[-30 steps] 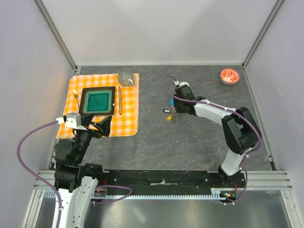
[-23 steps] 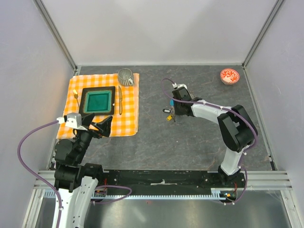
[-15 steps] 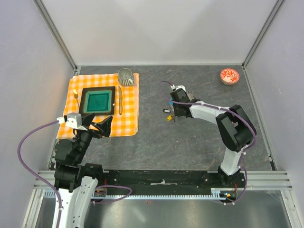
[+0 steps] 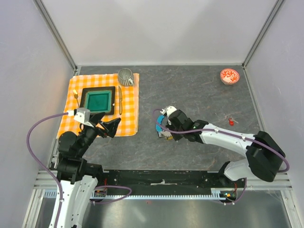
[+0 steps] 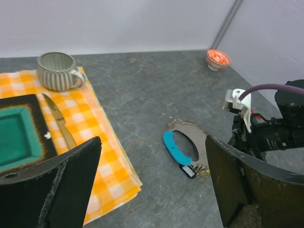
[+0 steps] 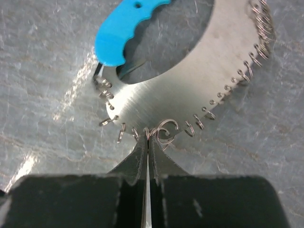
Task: Put the keys on the keyring
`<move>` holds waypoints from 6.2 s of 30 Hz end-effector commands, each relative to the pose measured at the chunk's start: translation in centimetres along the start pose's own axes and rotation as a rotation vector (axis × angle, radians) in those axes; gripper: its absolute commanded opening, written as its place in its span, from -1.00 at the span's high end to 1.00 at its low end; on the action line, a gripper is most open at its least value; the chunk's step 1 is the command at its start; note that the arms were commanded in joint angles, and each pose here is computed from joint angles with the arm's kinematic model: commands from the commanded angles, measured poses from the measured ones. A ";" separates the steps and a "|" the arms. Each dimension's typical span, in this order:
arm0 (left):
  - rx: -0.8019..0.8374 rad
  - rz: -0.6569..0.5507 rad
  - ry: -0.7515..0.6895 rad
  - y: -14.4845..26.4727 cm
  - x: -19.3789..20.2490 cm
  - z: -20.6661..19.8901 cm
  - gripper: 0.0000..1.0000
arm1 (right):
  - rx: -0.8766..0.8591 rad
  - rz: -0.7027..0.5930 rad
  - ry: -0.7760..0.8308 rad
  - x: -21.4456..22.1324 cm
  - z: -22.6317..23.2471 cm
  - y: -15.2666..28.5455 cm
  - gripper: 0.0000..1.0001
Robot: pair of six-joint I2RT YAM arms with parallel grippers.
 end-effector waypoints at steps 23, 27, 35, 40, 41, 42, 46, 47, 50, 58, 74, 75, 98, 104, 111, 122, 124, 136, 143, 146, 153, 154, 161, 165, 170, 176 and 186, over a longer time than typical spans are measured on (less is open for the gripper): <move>0.198 0.590 0.221 -13.0 11.9 -6.7 -0.90 | 0.137 -0.131 -0.510 3.4 -5.4 2.0 0.29; 0.184 0.680 0.159 -16.2 15.0 -7.3 -0.90 | 0.123 -0.129 -0.532 3.8 -5.7 1.0 0.28; 0.169 0.811 0.085 -19.4 20.6 -7.0 -0.90 | 0.117 -0.158 -0.578 3.3 -6.7 -0.6 0.28; 0.150 0.894 0.059 -19.9 23.3 -6.8 -0.89 | 0.109 -0.174 -0.591 2.9 -6.9 -1.5 0.29; 0.140 0.922 0.058 -19.8 24.3 -6.5 -0.90 | 0.108 -0.176 -0.592 2.9 -7.0 -1.5 0.29; 0.143 0.939 0.060 -19.6 24.7 -6.5 -0.89 | 0.109 -0.174 -0.594 2.9 -7.0 -1.6 0.29; 0.117 1.004 0.070 -18.6 26.7 -6.1 -0.89 | 0.108 -0.178 -0.584 2.7 -7.1 -1.6 0.30; 0.103 1.021 0.075 -18.1 27.2 -5.7 -0.89 | 0.103 -0.172 -0.583 2.8 -7.1 -1.8 0.30; 0.060 1.053 0.114 -16.9 27.9 -5.2 -0.88 | 0.070 -0.152 -0.584 3.0 -6.7 -2.1 0.31; 0.028 1.023 0.228 -14.6 27.6 -5.0 -0.88 | -0.140 -0.154 -0.600 2.9 -4.4 -3.3 0.31; 0.124 0.802 0.257 -13.1 22.4 -6.6 -0.88 | -0.110 -0.139 -0.491 -0.3 -6.0 -3.6 0.19; 0.129 0.787 0.246 -13.0 21.9 -6.7 -0.88 | -0.110 -0.096 -0.468 0.5 -5.8 -3.3 0.16; -0.109 0.332 -0.140 -8.6 12.8 -1.4 -0.88 | 0.099 -0.014 0.211 -2.8 -6.2 -5.3 0.10; -0.132 0.346 -0.155 -8.4 13.3 -0.9 -0.87 | -0.020 -0.040 0.403 -2.8 -5.7 -5.7 0.07; -0.136 0.337 -0.150 -8.0 13.0 -0.8 -0.87 | -0.070 -0.090 0.489 -4.6 -6.4 -5.1 0.10; -0.143 0.331 -0.150 -7.9 12.9 -0.7 -0.86 | -0.190 -0.065 0.522 -4.5 -6.0 -5.8 0.13; -0.143 0.332 -0.153 -7.9 13.0 -0.7 -0.86 | -0.209 -0.061 0.528 -4.4 -5.8 -5.9 0.14; -0.145 0.343 -0.155 -8.0 13.2 -0.6 -0.86 | -0.223 -0.047 0.522 -4.5 -6.2 -7.0 0.19; -0.145 0.346 -0.159 -8.1 13.3 -0.6 -0.86 | -0.228 -0.049 0.521 -4.6 -6.3 -7.2 0.26; -0.146 0.350 -0.161 -8.1 13.4 -0.6 -0.86 | -0.231 -0.041 0.523 -4.5 -6.2 -7.4 0.26; -0.143 0.352 -0.159 -8.1 13.4 -0.6 -0.86 | -0.224 -0.068 0.491 -5.3 -6.2 -7.3 0.22; -0.143 0.352 -0.160 -8.1 13.4 -0.6 -0.86 | -0.213 -0.079 0.481 -5.5 -6.4 -7.3 0.22; -0.145 0.357 -0.164 -8.2 13.5 -0.6 -0.86 | -0.200 -0.115 0.335 -6.8 -6.0 -7.1 0.21; -0.141 0.358 -0.163 -8.2 13.5 -0.7 -0.86 | -0.152 -0.137 0.200 -7.4 -6.0 -6.3 0.16; -0.143 0.360 -0.162 -8.2 13.6 -0.6 -0.86 | -0.035 -0.137 0.034 -7.1 -6.7 -4.5 0.14; -0.138 0.369 -0.163 -8.3 13.8 -0.7 -0.86 | -0.012 -0.155 -0.286 -5.8 -5.8 -3.3 0.17; -0.134 0.373 -0.157 -8.3 13.7 -0.8 -0.86 | -0.050 -0.200 -0.480 -3.6 -4.3 -4.3 0.44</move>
Point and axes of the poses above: each gripper's point midway between its finger pads, its own y axis back along the fingers, its own z axis along the line the jaws close on, x = y × z, the point moved 7 cm from there along y, back along the fingers, and after that the axes turned 12 degrees about y, right-handed, at the moved point
